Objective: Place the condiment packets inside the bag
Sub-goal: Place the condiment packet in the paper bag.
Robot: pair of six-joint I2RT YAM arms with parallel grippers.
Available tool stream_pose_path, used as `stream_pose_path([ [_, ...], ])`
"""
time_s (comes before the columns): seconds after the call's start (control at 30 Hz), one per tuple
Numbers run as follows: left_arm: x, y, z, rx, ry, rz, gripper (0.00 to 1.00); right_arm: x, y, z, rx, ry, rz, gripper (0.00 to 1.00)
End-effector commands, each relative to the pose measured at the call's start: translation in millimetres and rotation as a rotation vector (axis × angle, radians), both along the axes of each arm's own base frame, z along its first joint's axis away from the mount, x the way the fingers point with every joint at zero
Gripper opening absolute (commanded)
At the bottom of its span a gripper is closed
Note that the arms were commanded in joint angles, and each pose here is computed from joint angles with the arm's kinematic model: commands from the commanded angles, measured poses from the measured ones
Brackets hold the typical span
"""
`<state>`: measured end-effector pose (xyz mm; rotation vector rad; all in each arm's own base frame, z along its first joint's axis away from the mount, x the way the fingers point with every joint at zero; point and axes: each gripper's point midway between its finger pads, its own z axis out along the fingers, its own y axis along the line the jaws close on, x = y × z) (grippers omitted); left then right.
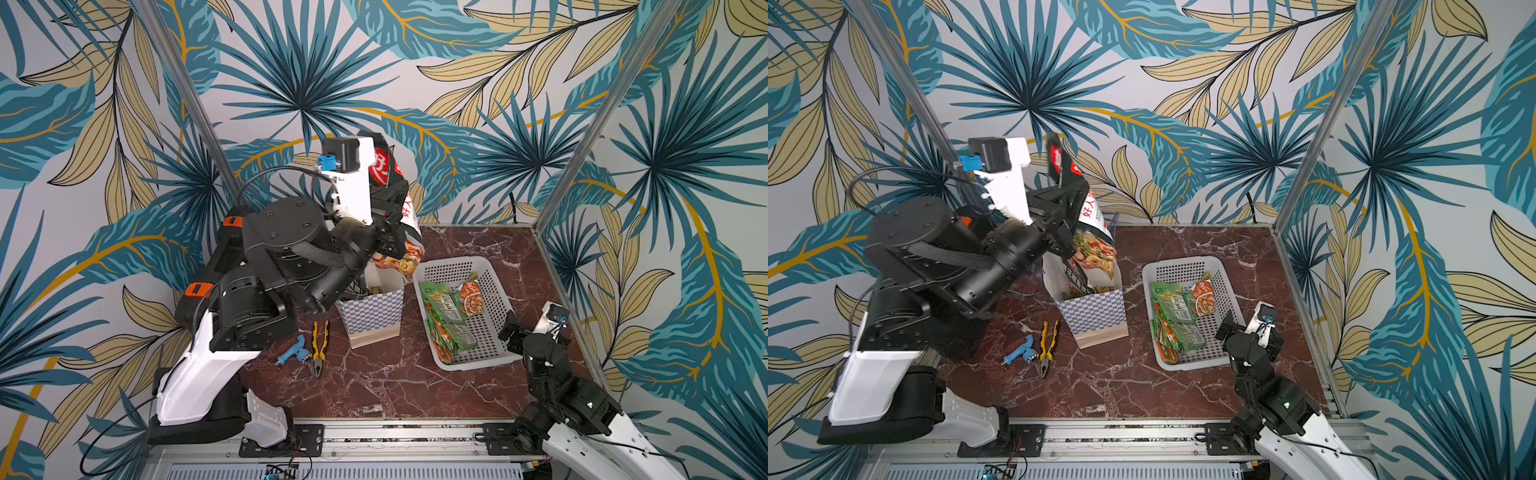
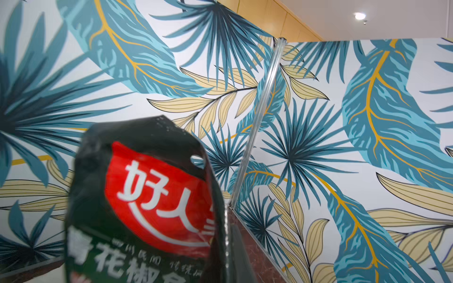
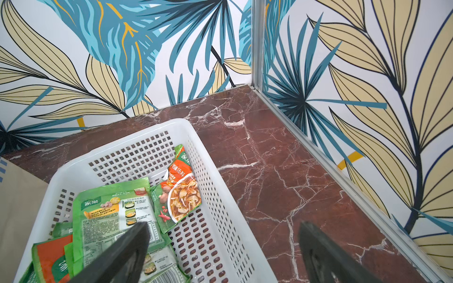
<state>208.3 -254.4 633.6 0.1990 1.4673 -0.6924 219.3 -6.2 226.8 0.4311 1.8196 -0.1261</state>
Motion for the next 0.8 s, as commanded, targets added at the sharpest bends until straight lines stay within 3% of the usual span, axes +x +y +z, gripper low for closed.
stream_pose_path([
  [0.0, 6.0, 34.1, 11.2, -0.028, -0.049, 0.147, 0.00, 1.8, -0.8, -6.1, -0.005, 0.003, -0.014, 0.99],
  [0.27, 27.4, 35.9, -25.0, 0.062, -0.017, 0.256, 0.00, 3.9, 1.5, -8.8, -0.013, 0.015, -0.008, 1.00],
  [0.77, 115.1, 13.7, -121.3, 0.161, 0.240, 0.159, 0.00, 5.9, 3.5, -10.0, -0.018, 0.024, -0.003, 1.00],
])
